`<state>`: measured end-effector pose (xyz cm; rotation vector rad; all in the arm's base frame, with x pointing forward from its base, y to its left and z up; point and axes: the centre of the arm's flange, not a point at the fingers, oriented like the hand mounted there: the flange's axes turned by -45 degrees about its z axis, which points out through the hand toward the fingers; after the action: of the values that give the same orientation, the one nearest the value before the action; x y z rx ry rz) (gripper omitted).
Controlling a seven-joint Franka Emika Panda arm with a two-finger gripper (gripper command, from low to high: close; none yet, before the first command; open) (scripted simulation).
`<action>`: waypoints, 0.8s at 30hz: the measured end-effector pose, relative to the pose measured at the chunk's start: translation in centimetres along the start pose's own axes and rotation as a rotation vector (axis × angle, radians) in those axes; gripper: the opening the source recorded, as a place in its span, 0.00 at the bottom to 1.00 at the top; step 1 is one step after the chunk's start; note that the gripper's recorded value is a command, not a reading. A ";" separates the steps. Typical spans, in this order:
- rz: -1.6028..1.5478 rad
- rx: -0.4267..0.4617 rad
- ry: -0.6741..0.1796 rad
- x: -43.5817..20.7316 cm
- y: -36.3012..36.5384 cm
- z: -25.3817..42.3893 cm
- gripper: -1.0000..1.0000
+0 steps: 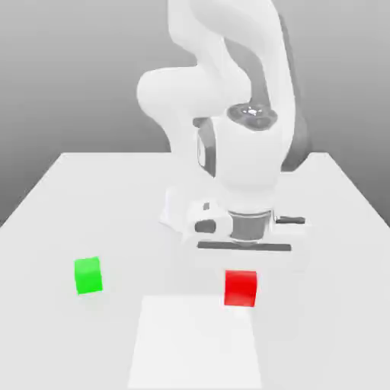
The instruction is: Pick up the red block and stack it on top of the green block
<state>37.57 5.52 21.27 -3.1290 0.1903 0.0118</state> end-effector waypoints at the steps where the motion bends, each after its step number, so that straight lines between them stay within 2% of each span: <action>1: 0.038 0.002 -0.002 0.2 1.3 -0.1 0.00; 12: 0.391 0.018 -0.011 -0.7 13.0 -1.3 0.00; 24: 0.755 0.014 0.000 -5.3 23.7 -2.8 0.00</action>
<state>29.41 -17.40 23.94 -2.8291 1.3267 0.0130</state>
